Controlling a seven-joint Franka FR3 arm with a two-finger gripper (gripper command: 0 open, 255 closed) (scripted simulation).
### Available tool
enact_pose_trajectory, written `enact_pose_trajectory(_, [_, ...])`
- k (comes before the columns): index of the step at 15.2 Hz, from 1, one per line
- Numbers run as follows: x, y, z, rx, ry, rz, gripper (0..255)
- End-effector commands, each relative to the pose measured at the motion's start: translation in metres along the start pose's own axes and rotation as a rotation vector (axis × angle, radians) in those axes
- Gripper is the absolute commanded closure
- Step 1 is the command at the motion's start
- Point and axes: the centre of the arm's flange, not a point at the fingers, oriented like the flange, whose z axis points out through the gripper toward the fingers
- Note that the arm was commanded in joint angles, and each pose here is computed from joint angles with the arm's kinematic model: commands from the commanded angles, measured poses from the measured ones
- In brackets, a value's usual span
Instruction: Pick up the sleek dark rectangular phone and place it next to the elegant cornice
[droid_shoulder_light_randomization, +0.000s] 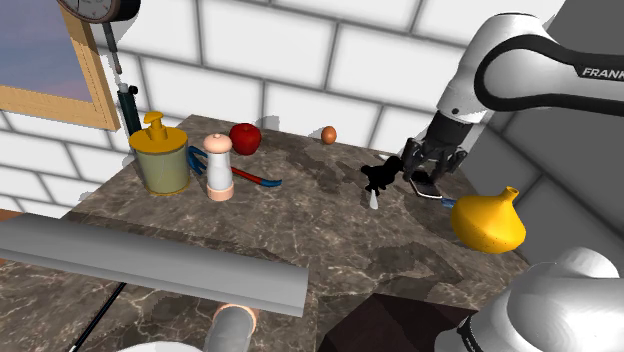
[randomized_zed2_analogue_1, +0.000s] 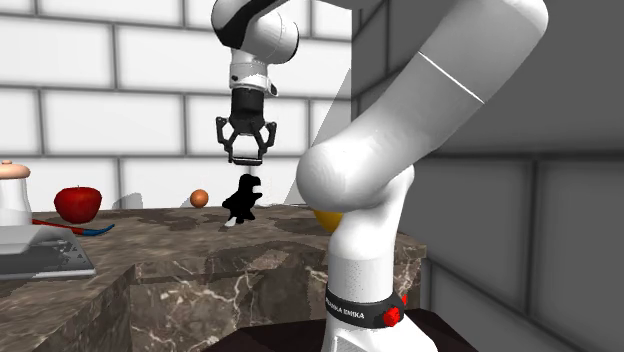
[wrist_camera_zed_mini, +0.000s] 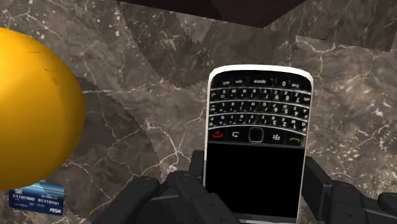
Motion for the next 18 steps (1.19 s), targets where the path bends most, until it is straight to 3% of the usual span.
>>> enact_pose_trajectory(1, [-0.018,-0.019,0.002,0.000,0.000,0.002,255])
enact_pose_trajectory(18, [-0.161,-0.192,0.015,0.000,0.000,0.002,255])
